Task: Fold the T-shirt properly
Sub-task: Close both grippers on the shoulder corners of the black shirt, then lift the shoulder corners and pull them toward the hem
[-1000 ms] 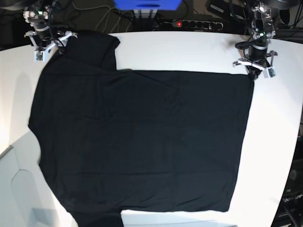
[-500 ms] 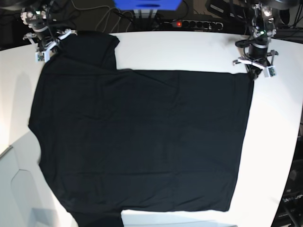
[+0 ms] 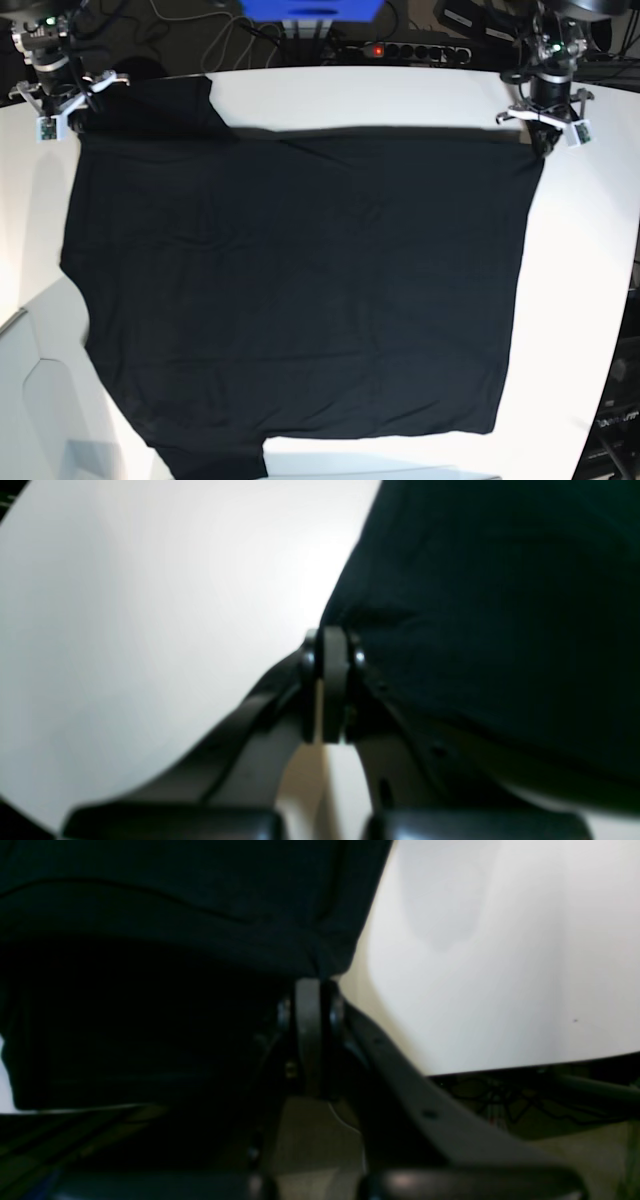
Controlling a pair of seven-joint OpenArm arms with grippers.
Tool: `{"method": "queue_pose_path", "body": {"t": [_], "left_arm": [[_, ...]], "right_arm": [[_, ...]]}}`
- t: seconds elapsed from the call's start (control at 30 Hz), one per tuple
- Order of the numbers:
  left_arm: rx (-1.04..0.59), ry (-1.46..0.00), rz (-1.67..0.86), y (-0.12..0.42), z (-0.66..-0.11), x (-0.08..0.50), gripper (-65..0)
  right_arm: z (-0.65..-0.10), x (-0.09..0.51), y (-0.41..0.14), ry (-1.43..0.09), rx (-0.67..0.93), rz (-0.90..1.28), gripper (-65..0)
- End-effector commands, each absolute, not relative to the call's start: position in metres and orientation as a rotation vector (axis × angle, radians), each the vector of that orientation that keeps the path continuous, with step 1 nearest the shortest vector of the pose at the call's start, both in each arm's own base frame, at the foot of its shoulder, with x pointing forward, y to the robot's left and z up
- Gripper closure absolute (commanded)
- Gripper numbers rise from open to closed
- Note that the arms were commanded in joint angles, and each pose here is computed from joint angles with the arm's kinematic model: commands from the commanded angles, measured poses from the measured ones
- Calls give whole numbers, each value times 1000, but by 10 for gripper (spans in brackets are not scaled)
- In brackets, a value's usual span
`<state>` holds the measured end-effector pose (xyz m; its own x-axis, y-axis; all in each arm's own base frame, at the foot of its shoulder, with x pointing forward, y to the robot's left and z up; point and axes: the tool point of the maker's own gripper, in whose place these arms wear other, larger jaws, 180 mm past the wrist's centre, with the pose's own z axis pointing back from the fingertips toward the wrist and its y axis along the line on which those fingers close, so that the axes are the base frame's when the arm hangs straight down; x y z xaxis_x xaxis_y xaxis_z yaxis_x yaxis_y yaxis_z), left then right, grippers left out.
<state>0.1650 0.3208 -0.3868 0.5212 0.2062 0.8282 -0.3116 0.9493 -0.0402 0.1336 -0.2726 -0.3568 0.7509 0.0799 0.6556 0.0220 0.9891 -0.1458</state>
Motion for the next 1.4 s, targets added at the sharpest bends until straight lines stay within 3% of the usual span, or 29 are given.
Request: {"method": "queue_pose_path", "body": {"t": [0.0, 0.27, 0.77, 1.37], "left_arm": [[138, -1010, 295, 327, -376, 167, -1], [140, -964, 303, 321, -380, 142, -1], [126, -1000, 262, 310, -360, 143, -1], [101, -1195, 289, 311, -326, 218, -1]], "right_arm": [[-350, 135, -273, -743, -153, 61, 0], [-358, 110, -270, -678, -140, 68, 0], [-354, 104, -284, -677, -180, 41, 0], [-309, 222, -275, -942, -170, 52, 0]]}}
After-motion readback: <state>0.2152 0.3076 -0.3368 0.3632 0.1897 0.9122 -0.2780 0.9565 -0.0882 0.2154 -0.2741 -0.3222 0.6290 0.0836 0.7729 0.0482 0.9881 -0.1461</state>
